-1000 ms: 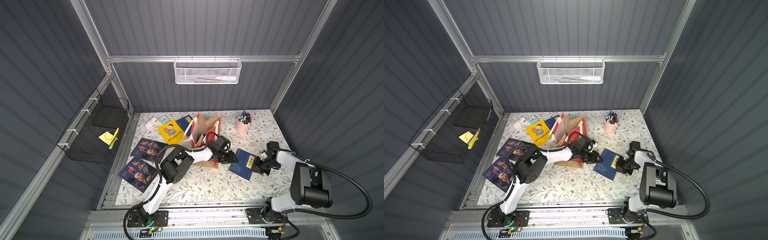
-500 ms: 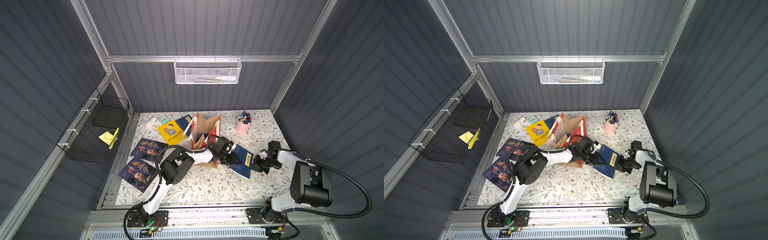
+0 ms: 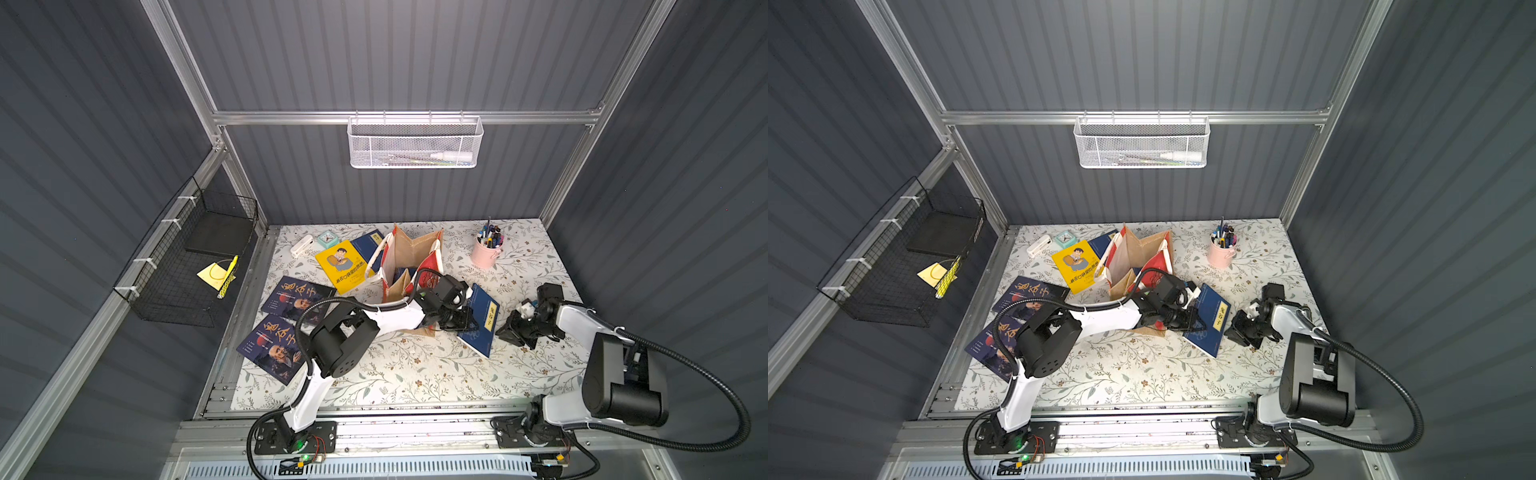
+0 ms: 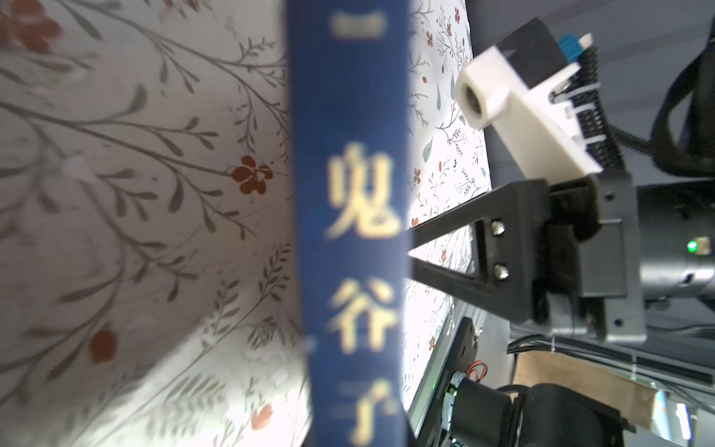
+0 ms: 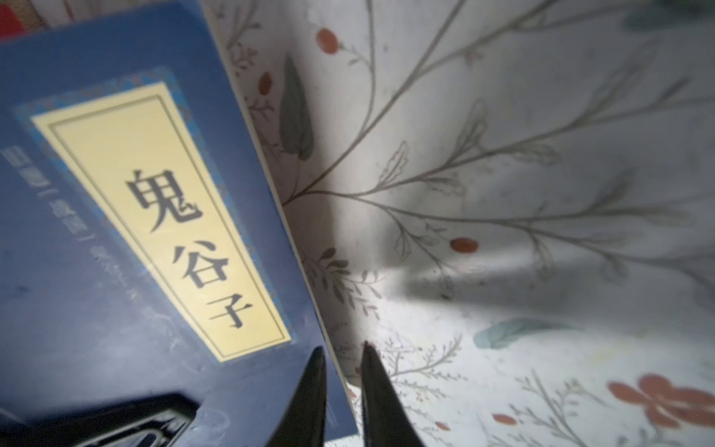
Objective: Put the books into the canvas bag
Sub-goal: Pick up the book from the center of the board, then place the book in the canvas bag.
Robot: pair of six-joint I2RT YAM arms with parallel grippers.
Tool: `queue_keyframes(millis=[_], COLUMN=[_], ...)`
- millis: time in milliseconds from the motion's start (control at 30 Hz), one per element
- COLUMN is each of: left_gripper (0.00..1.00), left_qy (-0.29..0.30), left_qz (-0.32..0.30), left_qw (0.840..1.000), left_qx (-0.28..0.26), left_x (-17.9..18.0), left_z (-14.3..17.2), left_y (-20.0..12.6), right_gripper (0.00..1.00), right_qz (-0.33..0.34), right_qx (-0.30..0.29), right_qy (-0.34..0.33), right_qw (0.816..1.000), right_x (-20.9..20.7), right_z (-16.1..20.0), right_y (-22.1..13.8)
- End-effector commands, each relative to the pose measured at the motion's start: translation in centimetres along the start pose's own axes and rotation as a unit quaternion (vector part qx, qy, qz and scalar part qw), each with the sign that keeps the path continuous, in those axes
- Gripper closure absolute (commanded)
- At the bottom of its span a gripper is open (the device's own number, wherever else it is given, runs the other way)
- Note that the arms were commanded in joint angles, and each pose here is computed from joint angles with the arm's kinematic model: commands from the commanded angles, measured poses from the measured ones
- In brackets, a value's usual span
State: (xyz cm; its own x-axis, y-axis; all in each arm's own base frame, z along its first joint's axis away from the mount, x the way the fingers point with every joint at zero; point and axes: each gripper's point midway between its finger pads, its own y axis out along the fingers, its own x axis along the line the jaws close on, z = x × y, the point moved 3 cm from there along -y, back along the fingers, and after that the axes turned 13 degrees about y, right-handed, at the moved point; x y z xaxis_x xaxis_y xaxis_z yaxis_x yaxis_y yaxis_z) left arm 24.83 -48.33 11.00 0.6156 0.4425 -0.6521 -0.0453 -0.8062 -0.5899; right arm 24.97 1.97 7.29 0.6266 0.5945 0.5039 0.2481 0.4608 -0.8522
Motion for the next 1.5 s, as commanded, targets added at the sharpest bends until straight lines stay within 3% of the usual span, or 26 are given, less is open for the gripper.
queue_keyframes(millis=[0,167,367,633,800,1000,1167,1267,1467], left_gripper=[1.0,1.0,1.0,1.0,1.0,1.0,1.0,1.0,1.0], left_qy=[0.074,0.146,0.213,0.241,0.234,0.236,0.248,0.249,0.258], left_qz=[-0.021,-0.095,-0.251,-0.416,-0.462,-0.467,-0.43,-0.384,-0.349], left_qw=[0.996,0.982,0.934,0.844,0.814,0.813,0.831,0.852,0.873], left_qx=[-0.039,-0.076,-0.141,-0.238,-0.261,-0.257,-0.254,-0.255,-0.222], left_x=[-3.1,-4.9,-5.7,-6.4,-6.4,-6.4,-7.0,-7.1,-5.5], left_z=[-3.1,-5.2,-7.0,-6.0,-4.9,-5.1,-7.8,-9.8,-13.0], left_y=[-3.8,-9.1,-18.5,-31.4,-35.8,-36.3,-35.1,-33.5,-29.0], right_gripper=[0.69,0.59,0.48,0.38,0.33,0.38,0.64,0.81,0.94], right_qz=[-0.018,-0.041,-0.061,-0.093,-0.077,-0.046,-0.023,-0.02,-0.036], right_qx=[-0.039,-0.121,-0.171,-0.153,-0.137,-0.117,-0.127,-0.132,-0.119], right_qy=[-0.019,-0.065,-0.123,-0.239,-0.275,-0.276,-0.278,-0.274,-0.261], right_qw=[0.999,0.99,0.976,0.954,0.949,0.953,0.952,0.953,0.957], right_x=[2.5,6.4,12.3,25.1,29.9,30.5,28.8,27.6,26.2], right_z=[0.1,1.0,3.3,7.7,8.8,8.8,8.8,8.4,7.9], right_y=[-3.4,-9.5,-12.6,-10.6,-7.3,-3.7,-3.9,-4.4,-5.5])
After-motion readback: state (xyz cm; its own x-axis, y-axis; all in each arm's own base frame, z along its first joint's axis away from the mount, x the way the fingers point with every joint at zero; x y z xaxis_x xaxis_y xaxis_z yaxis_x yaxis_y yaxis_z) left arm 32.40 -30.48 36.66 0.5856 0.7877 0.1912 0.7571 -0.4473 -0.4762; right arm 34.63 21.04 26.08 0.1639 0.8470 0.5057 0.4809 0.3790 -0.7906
